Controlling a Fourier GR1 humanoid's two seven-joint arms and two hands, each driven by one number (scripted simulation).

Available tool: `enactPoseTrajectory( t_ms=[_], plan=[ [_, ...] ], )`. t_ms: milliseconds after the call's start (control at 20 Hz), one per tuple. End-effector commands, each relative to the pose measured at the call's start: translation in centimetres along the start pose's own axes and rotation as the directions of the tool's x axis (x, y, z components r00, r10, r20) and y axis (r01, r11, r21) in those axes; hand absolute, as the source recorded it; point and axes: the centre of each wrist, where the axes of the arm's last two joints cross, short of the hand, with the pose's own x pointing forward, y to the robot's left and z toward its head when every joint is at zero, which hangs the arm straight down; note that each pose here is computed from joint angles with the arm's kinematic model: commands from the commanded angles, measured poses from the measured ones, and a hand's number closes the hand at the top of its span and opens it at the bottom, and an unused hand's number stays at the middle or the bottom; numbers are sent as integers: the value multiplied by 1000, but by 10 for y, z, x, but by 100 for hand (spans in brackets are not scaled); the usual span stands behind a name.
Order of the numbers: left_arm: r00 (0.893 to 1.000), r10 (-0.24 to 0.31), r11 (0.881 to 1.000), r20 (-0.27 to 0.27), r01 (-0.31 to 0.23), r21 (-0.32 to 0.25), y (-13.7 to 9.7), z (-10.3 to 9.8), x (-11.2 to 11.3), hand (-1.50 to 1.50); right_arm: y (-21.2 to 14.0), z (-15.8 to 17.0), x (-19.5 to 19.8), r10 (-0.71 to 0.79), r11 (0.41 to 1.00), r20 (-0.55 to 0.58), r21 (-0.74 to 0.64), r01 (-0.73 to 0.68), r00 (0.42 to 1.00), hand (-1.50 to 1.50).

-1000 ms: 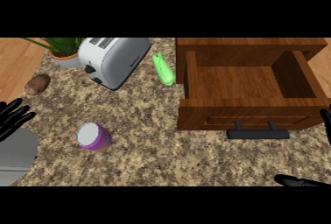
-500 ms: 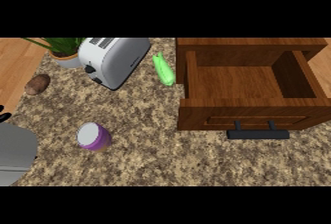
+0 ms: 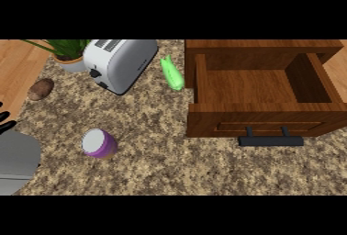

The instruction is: Pick up the can, place it into the drawer and close the drawer

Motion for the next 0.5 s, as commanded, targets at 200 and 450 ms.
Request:
enactPoseTrajectory(
  t_ms=[200,450],
  plan=[
    [994,105,994,-31,-106,-10,10,-29,-7,-150,5,3,-13,-28,1000,-16,8,28,999,-150],
    [994,97,995,-49,-96,21,-23,-68,-44,-150,-3,18,-3,-23,1000,6,14,23,1000,-150]
  ],
)
